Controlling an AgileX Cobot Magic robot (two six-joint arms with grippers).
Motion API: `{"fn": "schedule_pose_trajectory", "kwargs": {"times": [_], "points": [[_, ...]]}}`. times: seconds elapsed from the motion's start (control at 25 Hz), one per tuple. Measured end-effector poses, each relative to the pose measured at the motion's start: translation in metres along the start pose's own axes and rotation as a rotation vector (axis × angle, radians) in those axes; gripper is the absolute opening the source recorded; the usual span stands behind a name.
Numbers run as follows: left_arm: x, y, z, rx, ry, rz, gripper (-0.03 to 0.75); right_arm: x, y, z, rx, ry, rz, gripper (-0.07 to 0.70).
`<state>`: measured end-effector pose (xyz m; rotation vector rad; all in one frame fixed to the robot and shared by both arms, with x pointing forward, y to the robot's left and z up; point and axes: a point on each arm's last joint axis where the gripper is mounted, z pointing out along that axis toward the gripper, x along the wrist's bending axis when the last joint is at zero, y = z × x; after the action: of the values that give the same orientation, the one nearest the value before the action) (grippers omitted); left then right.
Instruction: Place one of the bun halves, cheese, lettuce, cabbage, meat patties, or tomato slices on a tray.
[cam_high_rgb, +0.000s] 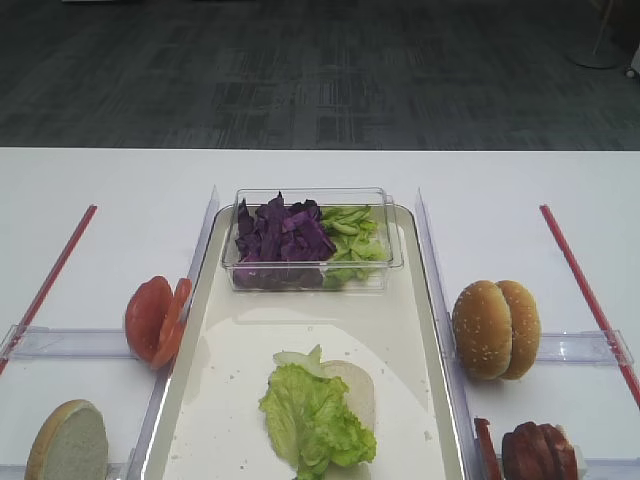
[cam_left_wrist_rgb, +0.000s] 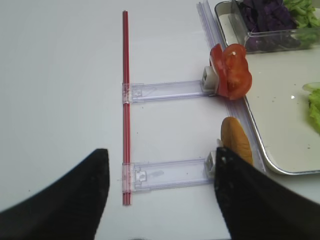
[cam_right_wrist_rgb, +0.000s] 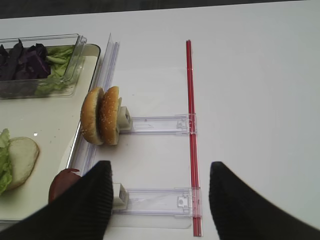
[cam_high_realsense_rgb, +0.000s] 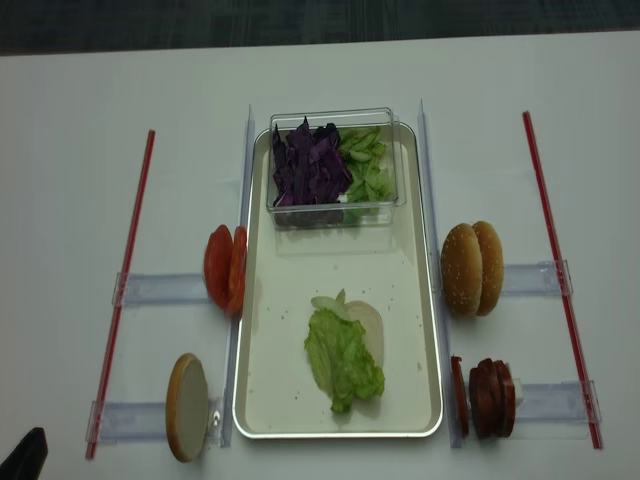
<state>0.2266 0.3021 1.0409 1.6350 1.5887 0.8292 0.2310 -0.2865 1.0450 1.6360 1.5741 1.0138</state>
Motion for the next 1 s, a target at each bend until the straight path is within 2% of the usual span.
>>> {"fn": "schedule_pose_trajectory", "kwargs": {"times": [1.0], "points": [[0.0, 0.0, 0.0, 0.0, 0.0, 0.0, 0.433, 0.0, 0.0, 0.0, 0.0, 0.0, 0.0, 0.453]]}}
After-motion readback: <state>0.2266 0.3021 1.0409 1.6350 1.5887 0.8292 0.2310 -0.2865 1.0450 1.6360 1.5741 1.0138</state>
